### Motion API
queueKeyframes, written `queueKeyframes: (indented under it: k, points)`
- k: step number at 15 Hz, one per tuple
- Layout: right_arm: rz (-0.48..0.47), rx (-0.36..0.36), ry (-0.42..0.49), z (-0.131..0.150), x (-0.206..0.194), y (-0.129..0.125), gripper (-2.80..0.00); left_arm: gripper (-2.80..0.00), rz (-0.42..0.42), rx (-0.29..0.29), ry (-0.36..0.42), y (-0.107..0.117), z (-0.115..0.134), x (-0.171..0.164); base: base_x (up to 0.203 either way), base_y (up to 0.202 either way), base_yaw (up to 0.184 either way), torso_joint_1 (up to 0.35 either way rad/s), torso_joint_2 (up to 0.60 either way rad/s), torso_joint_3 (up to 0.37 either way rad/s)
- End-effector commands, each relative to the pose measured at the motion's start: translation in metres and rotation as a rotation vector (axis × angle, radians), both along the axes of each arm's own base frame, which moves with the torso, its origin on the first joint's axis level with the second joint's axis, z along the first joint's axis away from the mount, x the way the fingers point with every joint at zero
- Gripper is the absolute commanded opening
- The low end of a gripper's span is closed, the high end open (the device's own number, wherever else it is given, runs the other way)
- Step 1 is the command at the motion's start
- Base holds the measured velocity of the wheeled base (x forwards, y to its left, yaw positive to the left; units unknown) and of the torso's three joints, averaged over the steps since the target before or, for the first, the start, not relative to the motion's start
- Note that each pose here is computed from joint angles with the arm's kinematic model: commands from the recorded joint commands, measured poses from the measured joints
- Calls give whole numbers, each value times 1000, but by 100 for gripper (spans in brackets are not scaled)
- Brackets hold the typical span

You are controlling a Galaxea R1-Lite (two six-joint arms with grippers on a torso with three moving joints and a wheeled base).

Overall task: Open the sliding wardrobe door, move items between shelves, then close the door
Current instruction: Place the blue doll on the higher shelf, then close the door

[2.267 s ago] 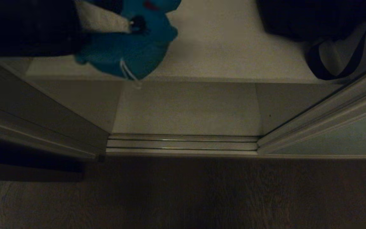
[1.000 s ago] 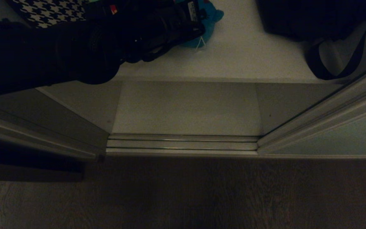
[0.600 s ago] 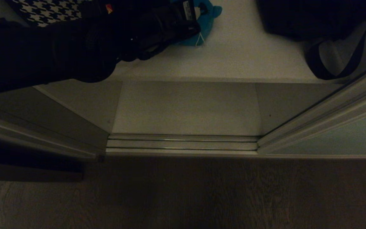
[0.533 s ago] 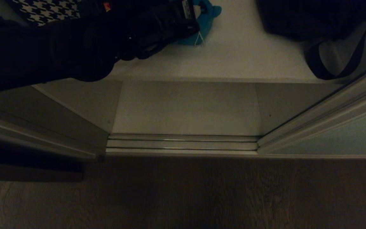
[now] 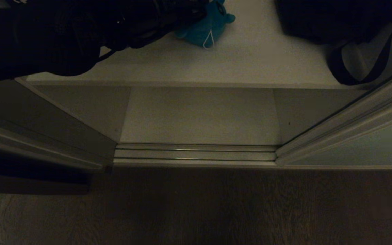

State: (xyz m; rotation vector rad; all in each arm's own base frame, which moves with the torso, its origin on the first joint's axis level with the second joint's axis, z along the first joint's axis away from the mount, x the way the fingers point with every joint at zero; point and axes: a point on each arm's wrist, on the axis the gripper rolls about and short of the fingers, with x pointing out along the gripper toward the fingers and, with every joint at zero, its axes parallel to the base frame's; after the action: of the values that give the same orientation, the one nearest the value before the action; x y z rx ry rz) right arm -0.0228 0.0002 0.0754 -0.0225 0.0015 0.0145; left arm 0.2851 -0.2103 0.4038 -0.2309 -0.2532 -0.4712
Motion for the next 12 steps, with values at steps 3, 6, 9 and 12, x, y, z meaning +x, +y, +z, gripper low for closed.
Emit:
queueKeyframes:
  k: [3,6,9,12]
  points:
    - [1,0,-3,0,0,0,-280,0,1,-32,-50,16,22,-23,0,0,0,0,0,0]
    - [1,0,-3,0,0,0,-280,0,6,15,16,29,26,-41,0,0,0,0,0,0]
    - [1,0,-3,0,0,0,-280,-280,9,120,165,48,21,-63,0,0,0,0,0,0]
    - [1,0,-4,0,0,0,-280,-280,22,192,260,81,24,-100,0,0,0,0,0,0]
